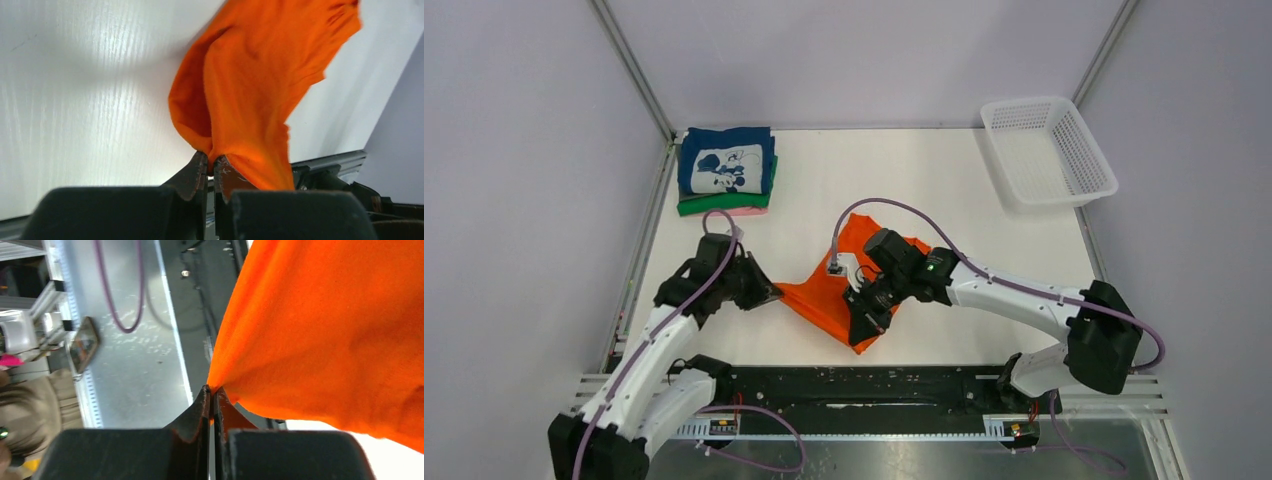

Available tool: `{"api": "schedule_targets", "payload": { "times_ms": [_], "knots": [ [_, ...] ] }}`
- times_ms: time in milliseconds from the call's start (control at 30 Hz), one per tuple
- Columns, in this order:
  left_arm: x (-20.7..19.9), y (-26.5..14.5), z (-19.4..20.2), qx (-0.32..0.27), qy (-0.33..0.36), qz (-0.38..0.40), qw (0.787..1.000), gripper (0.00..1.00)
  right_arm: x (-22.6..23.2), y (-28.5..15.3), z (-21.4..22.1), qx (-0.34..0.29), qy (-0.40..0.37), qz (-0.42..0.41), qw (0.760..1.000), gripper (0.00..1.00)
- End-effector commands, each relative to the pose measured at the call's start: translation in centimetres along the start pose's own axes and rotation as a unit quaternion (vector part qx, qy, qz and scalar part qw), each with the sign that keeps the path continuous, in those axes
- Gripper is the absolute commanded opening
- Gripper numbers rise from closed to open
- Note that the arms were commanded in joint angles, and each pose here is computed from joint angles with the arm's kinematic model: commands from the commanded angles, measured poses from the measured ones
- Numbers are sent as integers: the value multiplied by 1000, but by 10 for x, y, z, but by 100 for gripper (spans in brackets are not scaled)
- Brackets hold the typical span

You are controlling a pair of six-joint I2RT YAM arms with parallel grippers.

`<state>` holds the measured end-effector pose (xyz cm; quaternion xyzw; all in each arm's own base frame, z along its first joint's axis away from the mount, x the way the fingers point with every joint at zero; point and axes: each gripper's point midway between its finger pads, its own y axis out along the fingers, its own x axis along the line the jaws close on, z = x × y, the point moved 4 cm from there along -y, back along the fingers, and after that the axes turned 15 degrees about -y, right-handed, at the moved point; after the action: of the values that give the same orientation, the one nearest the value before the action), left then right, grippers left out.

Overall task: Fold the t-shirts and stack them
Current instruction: Fold the long partially folded tshirt into a neat square

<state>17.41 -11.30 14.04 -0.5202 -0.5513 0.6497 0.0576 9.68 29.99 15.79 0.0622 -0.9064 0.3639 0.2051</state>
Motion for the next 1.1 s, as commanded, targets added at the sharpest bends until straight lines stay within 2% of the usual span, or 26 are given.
{"api": "schedule_targets", "payload": {
  "times_ms": [0, 200, 500, 833, 1000, 1067],
  "knots": [
    [-22, -37, -16, -66, 9, 34, 997, 0, 47, -28, -11, -18, 36, -94, 995, 1],
    [-72, -47, -34, -75, 30, 106, 991, 0, 33, -45, -14, -37, 68, -50, 996, 2],
    [-131, -14, -62, -50, 54, 139, 988, 0, -30, -82, 6, -87, 168, 51, 981, 3],
    [-177, 75, -81, 15, 73, 100, 992, 0, -89, -102, 37, -104, 274, 111, 950, 4],
    [-183, 128, -87, 43, 70, 70, 994, 0, -119, -100, 57, -85, 310, 125, 939, 10],
    [-184, 149, -92, 47, 63, 59, 995, 0, -139, -102, 67, -78, 325, 160, 929, 11]
  ]
}}
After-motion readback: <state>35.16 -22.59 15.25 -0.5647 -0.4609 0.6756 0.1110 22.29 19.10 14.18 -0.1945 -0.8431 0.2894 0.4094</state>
